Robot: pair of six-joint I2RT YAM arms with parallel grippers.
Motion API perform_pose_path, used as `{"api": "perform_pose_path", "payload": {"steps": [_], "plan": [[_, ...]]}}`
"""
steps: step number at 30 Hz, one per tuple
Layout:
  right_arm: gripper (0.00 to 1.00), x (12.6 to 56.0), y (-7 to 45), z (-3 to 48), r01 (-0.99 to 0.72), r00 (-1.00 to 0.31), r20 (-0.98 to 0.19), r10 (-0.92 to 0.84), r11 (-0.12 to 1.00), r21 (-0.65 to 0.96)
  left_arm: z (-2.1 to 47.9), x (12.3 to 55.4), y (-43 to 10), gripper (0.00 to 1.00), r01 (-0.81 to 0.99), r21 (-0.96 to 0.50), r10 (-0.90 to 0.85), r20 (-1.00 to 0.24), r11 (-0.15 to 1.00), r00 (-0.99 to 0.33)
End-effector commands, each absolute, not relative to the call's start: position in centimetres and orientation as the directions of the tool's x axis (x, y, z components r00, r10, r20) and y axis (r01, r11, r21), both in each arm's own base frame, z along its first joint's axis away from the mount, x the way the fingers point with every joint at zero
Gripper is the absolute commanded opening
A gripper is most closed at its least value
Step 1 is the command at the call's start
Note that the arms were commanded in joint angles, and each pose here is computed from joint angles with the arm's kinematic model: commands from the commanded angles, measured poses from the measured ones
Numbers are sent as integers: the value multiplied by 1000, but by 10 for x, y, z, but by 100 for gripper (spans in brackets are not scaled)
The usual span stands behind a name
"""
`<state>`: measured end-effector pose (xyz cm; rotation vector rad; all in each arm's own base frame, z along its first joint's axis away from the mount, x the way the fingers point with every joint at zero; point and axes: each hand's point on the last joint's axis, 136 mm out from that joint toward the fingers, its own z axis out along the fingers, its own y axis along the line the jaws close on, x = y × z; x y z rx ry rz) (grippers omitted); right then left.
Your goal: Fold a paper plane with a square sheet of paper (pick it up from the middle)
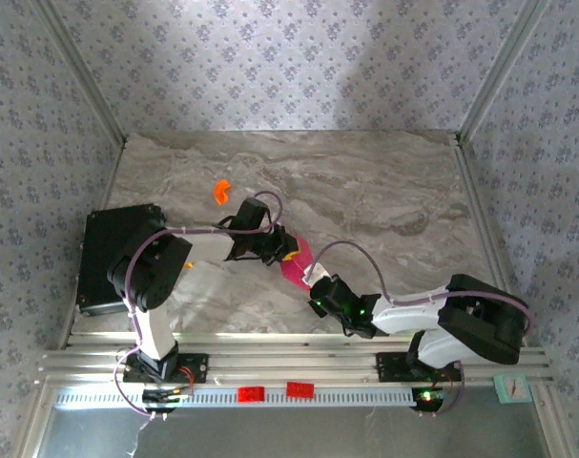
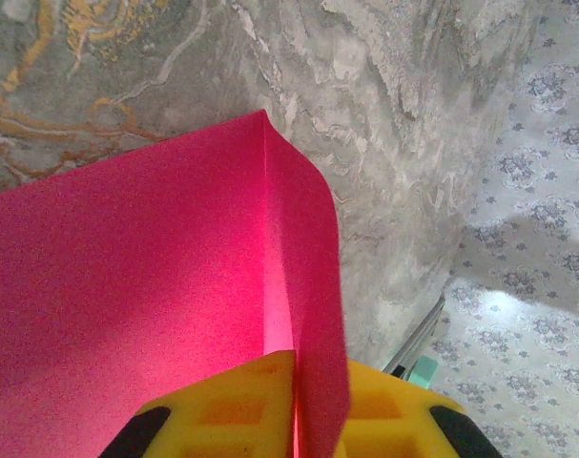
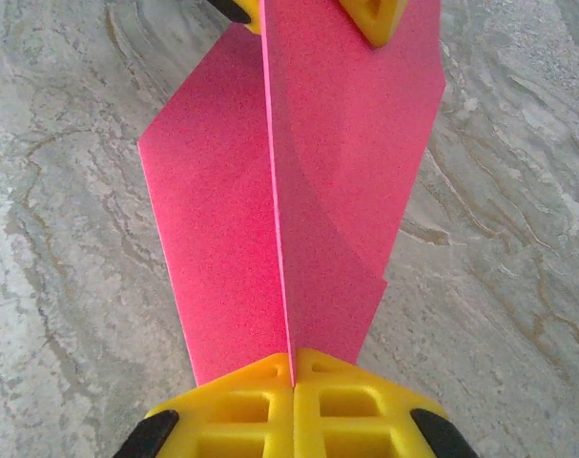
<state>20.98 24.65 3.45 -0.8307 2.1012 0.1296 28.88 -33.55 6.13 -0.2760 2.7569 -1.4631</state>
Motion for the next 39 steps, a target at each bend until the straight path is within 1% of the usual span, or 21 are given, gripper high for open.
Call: {"api": "perform_pose_path", "payload": {"steps": [1,3,8,11,14,20,26,30,31,34,36,39], "plan": [[5,210,246,36,-592,-440,-762,-475,791,-151,73,291,-341,14,-116,-833,-136,49,541,-989],[5,211,247,36,-591,-451,-763,-463,795,-133,74,292,-339,20,-114,-828,-144,41,548,-989],[4,214,247,32,-572,-517,-767,-380,820,-21,74,298,-315,56,-145,-786,-225,7,601,-974],[3,214,250,29,-553,-584,-751,-308,828,90,79,304,-294,64,-175,-774,-296,-16,608,-955],[3,219,250,26,-536,-628,-733,-259,828,166,84,308,-275,68,-185,-753,-337,-53,632,-940],[3,223,256,29,-531,-658,-725,-202,808,257,92,309,-267,69,-175,-744,-352,-86,644,-932],[3,223,254,18,-513,-697,-686,-210,814,272,90,308,-270,68,-180,-752,-346,-68,634,-936],[3,222,254,11,-493,-734,-650,-196,812,312,91,308,-271,64,-170,-757,-337,-70,631,-939],[4,222,254,9,-487,-743,-640,-193,813,319,91,307,-272,62,-166,-758,-332,-70,631,-941],[4,220,256,4,-483,-762,-618,-195,807,339,89,304,-273,48,-160,-762,-321,-67,628,-945],[5,219,258,1,-479,-776,-600,-196,802,357,88,302,-274,35,-156,-768,-313,-59,620,-948],[6,217,259,-4,-465,-798,-570,-198,804,372,88,297,-281,22,-134,-792,-277,-47,596,-960]]}}
